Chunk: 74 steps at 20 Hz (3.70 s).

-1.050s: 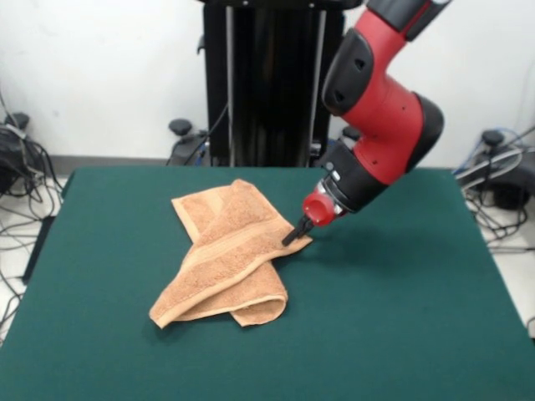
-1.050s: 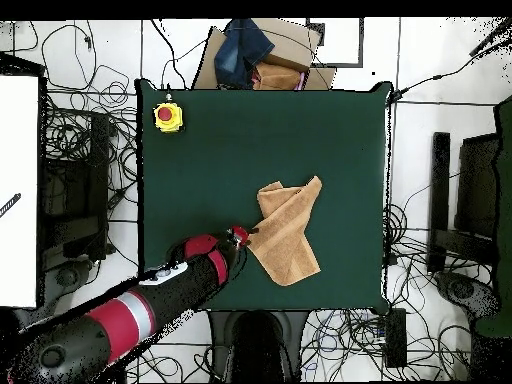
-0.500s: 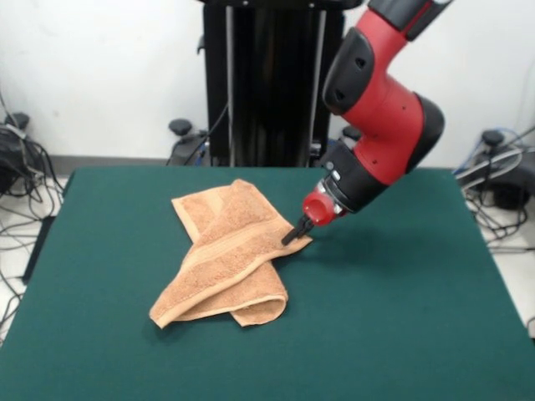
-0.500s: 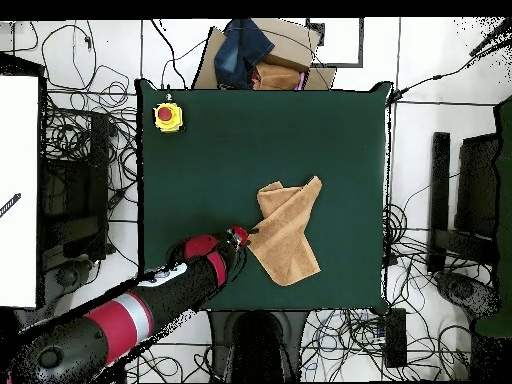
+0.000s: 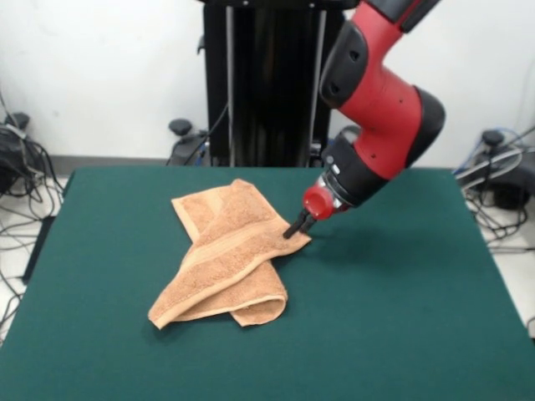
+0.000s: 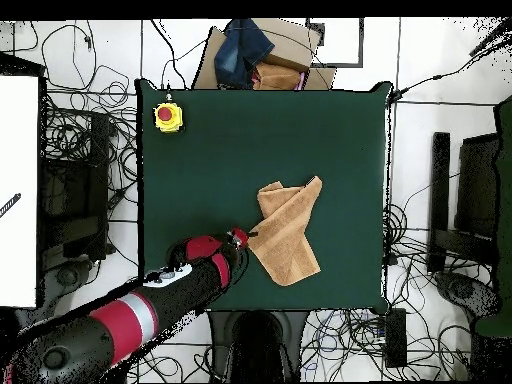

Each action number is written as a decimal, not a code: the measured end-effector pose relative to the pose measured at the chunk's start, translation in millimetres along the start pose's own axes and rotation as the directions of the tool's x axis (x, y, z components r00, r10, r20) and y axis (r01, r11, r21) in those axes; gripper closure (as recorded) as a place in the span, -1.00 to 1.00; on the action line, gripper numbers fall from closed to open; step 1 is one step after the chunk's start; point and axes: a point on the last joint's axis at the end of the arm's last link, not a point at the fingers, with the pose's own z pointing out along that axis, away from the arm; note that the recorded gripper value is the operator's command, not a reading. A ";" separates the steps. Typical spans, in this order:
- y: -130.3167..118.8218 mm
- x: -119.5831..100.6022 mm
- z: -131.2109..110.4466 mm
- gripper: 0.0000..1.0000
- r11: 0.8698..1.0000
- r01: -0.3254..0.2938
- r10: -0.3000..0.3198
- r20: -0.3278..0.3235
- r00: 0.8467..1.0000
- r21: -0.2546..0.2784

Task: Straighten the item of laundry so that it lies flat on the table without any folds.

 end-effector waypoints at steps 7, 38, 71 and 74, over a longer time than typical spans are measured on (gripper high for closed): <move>-2.0 12.8 -10.1 -1.00 0.995 -0.042 0.039 -0.030 0.999 -0.089; 27.9 24.1 13.1 -1.00 0.989 -0.029 0.020 -0.064 0.998 -0.142; 22.8 19.5 17.6 -1.00 0.992 0.049 -0.059 -0.079 0.995 -0.120; 21.2 18.6 18.3 -1.00 0.990 0.061 -0.072 -0.082 0.994 -0.127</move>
